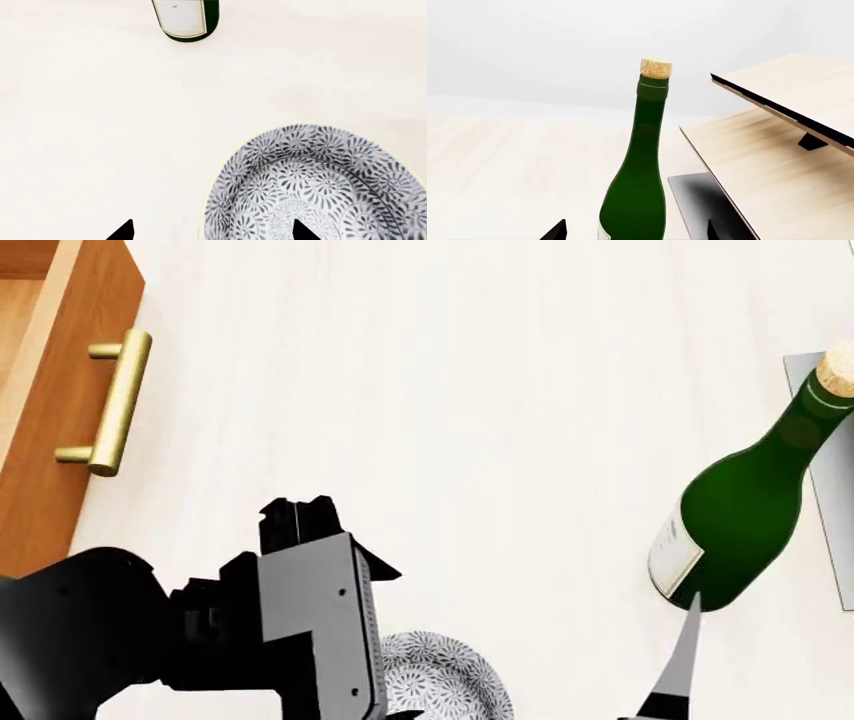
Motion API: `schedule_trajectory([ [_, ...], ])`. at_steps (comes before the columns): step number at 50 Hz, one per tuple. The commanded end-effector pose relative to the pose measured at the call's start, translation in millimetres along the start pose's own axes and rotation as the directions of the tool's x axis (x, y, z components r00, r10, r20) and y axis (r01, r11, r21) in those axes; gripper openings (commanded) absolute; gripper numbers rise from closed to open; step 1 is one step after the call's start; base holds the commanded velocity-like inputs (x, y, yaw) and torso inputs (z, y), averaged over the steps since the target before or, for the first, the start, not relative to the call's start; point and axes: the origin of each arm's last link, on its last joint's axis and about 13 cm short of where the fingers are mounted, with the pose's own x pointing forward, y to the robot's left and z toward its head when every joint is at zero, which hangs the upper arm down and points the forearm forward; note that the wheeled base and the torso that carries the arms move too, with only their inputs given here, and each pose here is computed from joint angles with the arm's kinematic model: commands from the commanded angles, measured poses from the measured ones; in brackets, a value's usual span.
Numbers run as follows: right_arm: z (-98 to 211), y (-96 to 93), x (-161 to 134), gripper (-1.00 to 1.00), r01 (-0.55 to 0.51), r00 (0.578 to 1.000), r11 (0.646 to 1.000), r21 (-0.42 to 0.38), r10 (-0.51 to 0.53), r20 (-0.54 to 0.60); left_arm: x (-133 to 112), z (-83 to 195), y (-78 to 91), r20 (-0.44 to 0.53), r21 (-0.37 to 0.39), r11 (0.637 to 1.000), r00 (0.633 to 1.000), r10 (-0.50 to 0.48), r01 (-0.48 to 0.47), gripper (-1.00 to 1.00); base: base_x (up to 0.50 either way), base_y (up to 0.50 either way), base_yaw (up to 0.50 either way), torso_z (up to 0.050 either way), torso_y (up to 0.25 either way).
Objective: Put the bowl on top of the cabinet.
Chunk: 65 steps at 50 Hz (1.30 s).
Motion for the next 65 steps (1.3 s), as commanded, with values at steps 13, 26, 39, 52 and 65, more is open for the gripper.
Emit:
schedule_trajectory([
  [13, -1.8, 0.7, -0.8, 1.00, -0.008, 1.000, 1.000, -0.006, 0.008, -0.004, 9.8, -9.6, 2.3, -0.021, 0.044, 0.998, 0.999, 0.036, -0.036, 1.00, 0.00, 0.00, 0.00, 0.000, 0.000],
  [26, -2.7, 1.0, -1.7, 1.00, -0.012, 1.000, 1.000, -0.007, 0.012, -0.004, 16.6, -14.6, 5.3, -0.021, 0.014, 0.999, 0.998, 0.051, -0.051, 1.00, 0.00, 0.00, 0.00, 0.000, -0.001],
  [39, -3.9, -0.1, -2.2, 1.00, -0.010, 1.000, 1.000, -0.009, 0.010, -0.007, 25.9, -24.9, 1.9, -0.042, 0.010, 0.999, 0.998, 0.036, -0.036, -1.00, 0.00, 0.00, 0.00, 0.000, -0.005],
  [52, -2.1, 0.4, -1.5, 1.00, -0.011, 1.000, 1.000, -0.011, 0.011, -0.005, 22.1, -24.5, 2.7, -0.011, 0.032, 0.998, 0.999, 0.045, -0.045, -1.00, 0.00, 0.00, 0.00, 0.000, -0.003],
  [65, 1.0, 0.8, -0.5, 1.00, -0.014, 1.000, 1.000, -0.016, 0.014, 0.003, 8.0, -15.6, 7.2, 0.013, 0.062, 0.995, 0.997, 0.073, -0.073, -1.00, 0.00, 0.00, 0.00, 0.000, -0.002],
])
